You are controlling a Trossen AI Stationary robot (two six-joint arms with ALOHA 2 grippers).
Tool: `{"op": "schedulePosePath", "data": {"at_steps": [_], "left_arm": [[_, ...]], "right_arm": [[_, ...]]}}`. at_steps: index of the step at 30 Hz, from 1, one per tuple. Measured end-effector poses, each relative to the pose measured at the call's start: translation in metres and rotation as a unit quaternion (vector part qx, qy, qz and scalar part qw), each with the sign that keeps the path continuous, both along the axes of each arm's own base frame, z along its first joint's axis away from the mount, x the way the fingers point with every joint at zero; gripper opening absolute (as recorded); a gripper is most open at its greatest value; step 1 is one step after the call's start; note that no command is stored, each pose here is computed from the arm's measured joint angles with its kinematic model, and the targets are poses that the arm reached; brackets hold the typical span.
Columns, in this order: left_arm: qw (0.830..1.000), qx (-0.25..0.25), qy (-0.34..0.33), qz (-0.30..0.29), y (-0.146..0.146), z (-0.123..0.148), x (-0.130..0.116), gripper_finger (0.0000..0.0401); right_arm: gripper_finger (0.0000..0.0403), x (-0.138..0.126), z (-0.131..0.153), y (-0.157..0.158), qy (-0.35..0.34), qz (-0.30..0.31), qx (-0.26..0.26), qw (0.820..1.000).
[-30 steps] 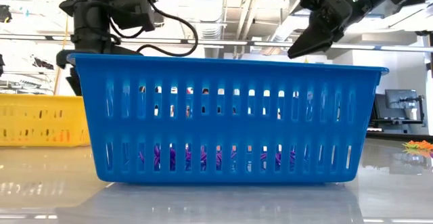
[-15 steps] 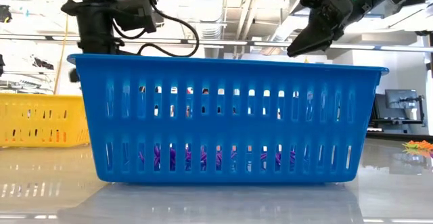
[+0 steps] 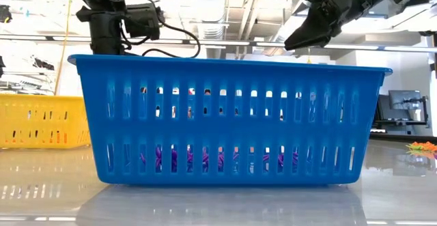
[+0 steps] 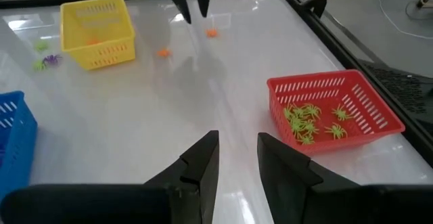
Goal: Sort Halloween decoration
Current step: Put the orange spider toy into the yellow basket
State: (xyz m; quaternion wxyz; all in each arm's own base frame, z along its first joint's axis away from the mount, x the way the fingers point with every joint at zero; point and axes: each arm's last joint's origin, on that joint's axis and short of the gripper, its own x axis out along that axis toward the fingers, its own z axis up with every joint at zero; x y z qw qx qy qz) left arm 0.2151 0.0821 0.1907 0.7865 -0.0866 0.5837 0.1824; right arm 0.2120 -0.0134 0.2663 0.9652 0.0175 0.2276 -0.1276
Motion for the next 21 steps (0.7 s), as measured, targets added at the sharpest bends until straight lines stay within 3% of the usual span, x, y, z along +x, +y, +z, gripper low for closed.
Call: {"op": "schedulePosePath", "data": {"at_steps": [7,15,21], "left_arm": [[1.000,0.012,-0.027,0.011,0.012,0.009,-0.006,0.0148],[0.998,-0.004,-0.060,0.010,0.021,-0.001,-0.009,0.0148],[0.998,0.004,-0.070,0.007,0.021,-0.002,-0.008,0.0148]], "right_arm": [[0.0134,0.005,-0.007,0.000,0.014,-0.007,0.015,1.000],[0.0134,0.019,-0.025,0.000,0.058,-0.005,0.013,0.998],[0.0134,0.022,-0.017,-0.001,0.021,0.003,-0.003,1.000]]}}
